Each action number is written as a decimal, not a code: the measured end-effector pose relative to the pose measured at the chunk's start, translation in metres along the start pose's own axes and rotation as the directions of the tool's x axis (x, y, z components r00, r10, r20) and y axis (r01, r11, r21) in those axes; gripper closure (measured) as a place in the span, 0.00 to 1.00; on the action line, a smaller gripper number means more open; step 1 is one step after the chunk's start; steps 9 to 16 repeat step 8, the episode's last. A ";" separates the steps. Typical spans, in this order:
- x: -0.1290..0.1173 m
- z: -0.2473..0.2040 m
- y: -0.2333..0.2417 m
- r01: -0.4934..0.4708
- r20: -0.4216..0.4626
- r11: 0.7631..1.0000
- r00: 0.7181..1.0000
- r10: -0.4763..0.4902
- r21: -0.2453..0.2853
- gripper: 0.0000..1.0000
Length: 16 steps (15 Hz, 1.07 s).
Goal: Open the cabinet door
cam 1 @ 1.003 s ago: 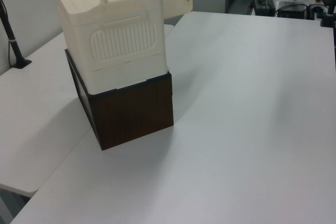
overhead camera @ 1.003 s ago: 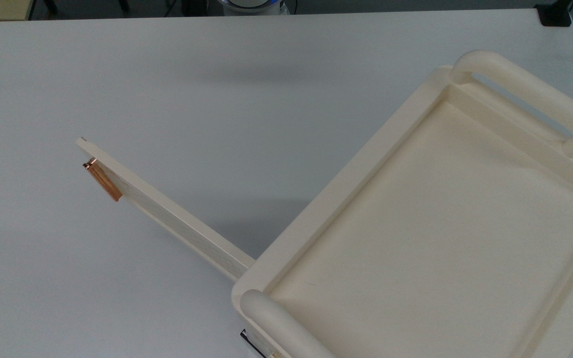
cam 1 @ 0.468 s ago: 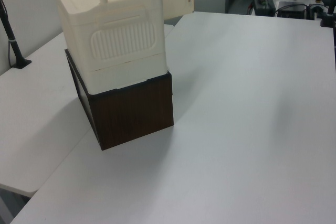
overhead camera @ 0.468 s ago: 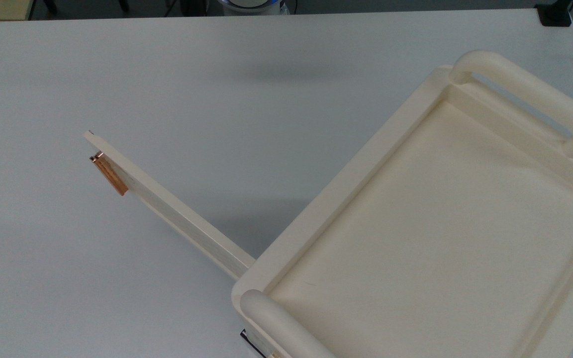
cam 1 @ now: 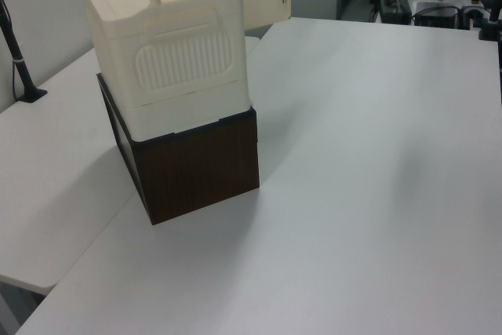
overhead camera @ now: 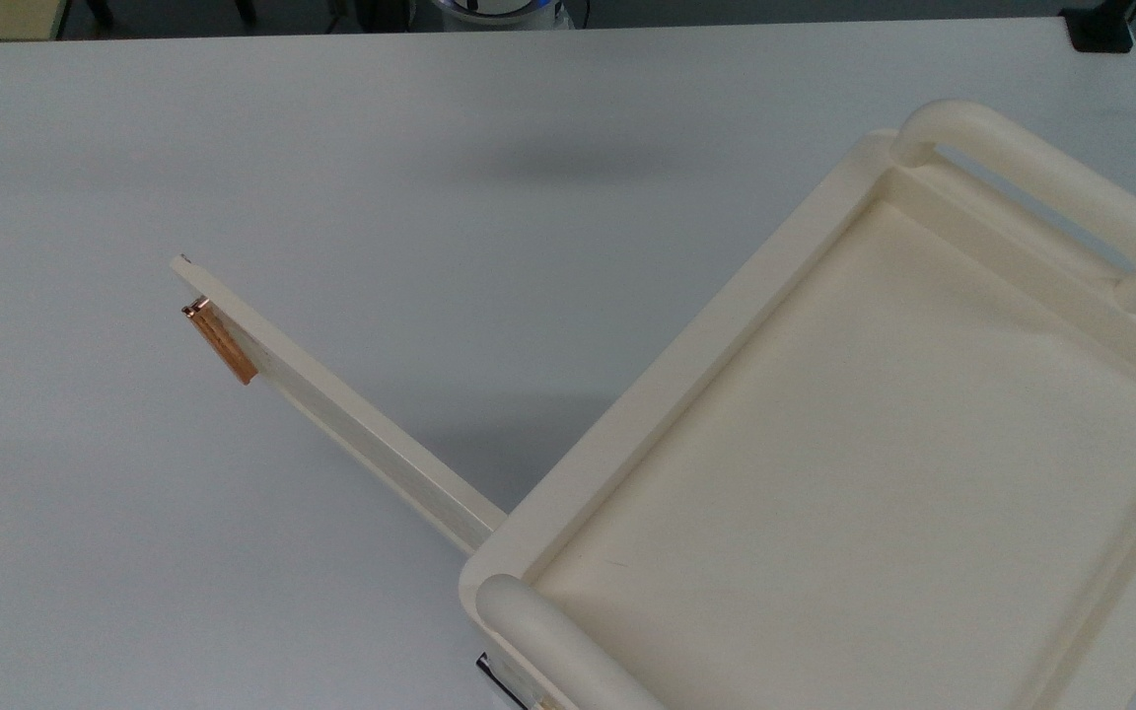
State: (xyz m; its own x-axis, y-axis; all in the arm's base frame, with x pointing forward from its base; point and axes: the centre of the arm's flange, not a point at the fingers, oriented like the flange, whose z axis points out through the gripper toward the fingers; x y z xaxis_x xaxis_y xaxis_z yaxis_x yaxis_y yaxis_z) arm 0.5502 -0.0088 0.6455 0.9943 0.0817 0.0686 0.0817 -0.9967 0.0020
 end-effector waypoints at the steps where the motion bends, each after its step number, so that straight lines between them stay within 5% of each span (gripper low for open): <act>1: 0.002 0.003 0.001 0.002 0.005 1.000 1.000 -0.002 -0.016 0.00; 16: 0.004 0.009 0.002 0.006 0.015 1.000 1.000 -0.005 -0.031 0.00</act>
